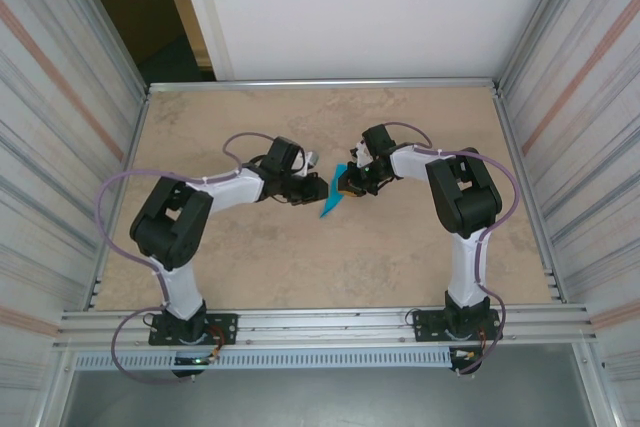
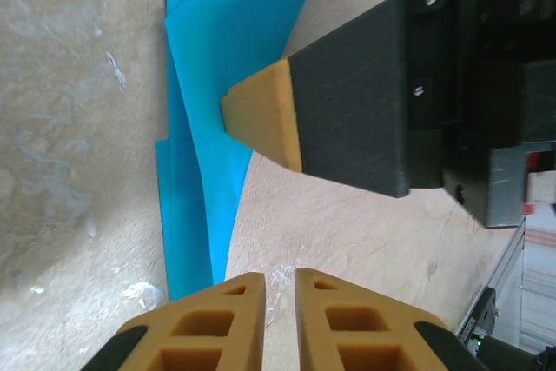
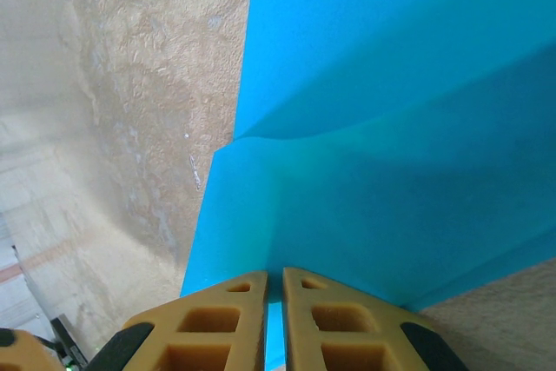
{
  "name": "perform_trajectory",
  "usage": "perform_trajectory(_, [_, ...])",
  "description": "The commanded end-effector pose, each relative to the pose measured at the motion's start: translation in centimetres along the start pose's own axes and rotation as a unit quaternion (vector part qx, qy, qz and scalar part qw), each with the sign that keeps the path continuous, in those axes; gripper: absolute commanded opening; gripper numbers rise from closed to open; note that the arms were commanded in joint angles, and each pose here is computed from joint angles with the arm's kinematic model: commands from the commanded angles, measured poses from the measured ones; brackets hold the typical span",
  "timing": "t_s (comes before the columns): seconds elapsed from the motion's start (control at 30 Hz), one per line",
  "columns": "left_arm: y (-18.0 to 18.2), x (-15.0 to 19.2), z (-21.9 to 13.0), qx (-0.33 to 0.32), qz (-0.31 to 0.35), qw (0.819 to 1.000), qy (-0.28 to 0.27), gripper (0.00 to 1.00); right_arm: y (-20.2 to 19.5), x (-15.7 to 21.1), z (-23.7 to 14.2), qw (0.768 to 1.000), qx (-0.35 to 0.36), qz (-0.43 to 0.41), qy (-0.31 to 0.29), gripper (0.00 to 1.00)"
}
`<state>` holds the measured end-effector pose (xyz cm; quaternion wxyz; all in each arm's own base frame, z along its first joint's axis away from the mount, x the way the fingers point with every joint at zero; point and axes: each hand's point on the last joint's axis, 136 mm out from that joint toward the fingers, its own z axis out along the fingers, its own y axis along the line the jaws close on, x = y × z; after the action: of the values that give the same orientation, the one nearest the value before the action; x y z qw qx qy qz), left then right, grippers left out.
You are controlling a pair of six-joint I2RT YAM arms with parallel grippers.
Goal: Fold a paper plane with a square sheet of paper (pick it up from the middle)
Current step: Fold the wing for the fifth time at the center of the table.
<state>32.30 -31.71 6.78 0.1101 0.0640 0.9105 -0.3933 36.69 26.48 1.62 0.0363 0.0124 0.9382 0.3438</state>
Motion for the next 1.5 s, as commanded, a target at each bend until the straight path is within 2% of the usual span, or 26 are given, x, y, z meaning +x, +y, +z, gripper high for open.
perform_trajectory(0.0, [-1.4,0.5,1.1,0.029,0.005,0.999,0.026,0.16,-2.7,1.3,1.3,0.999,0.04,0.014,0.027,0.12])
perform_trajectory(0.5, [0.7,2.0,3.2,-0.002,-0.021,0.998,0.066,0.14,-2.9,1.4,1.4,0.999,0.04,0.016,0.028,0.12])
perform_trajectory(1.47, [2.4,4.1,4.5,-0.031,-0.033,0.995,0.094,0.12,-3.3,1.7,1.6,0.998,0.046,0.025,0.031,0.12])
